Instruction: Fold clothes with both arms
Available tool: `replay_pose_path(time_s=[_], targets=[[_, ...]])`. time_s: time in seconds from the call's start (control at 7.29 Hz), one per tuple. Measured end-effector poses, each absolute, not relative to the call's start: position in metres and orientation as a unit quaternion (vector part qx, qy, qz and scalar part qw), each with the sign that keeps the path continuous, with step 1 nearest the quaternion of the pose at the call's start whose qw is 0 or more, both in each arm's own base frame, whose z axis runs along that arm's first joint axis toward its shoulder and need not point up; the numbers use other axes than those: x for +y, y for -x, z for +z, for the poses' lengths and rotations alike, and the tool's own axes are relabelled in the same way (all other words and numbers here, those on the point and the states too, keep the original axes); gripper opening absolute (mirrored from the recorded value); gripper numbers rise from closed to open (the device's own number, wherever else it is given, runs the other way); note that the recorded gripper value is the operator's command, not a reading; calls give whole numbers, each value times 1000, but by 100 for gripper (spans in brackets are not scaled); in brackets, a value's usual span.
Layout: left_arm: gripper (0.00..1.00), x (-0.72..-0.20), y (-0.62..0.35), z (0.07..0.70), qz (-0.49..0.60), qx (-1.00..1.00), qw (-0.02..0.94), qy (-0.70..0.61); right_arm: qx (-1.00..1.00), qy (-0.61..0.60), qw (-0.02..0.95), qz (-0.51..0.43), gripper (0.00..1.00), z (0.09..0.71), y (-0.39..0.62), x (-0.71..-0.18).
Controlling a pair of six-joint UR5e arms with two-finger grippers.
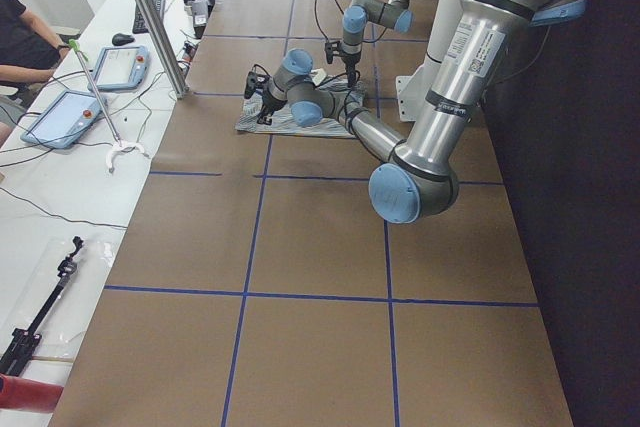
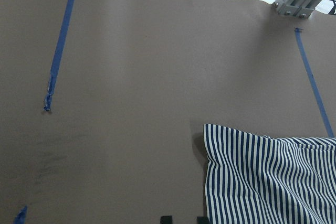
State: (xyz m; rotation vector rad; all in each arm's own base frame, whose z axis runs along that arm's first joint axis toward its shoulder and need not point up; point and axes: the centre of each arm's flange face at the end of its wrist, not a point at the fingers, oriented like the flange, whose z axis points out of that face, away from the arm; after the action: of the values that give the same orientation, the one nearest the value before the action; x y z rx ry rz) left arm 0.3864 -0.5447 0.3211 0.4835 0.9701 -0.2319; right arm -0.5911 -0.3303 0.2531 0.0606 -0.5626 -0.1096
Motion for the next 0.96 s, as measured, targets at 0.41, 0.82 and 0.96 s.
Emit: replay_pose_path(time_s=[0.41, 0.82, 0.96], targets=[[28, -543, -385, 317, -109, 463, 848, -232, -272, -50, 958, -73, 100, 269, 553, -348], [28, -542, -382, 313, -109, 465, 847, -234, -292, -59, 953, -64, 100, 210, 599, -369], [28, -542, -382, 313, -109, 465, 847, -234, -294, -58, 952, -61, 100, 199, 622, -374]])
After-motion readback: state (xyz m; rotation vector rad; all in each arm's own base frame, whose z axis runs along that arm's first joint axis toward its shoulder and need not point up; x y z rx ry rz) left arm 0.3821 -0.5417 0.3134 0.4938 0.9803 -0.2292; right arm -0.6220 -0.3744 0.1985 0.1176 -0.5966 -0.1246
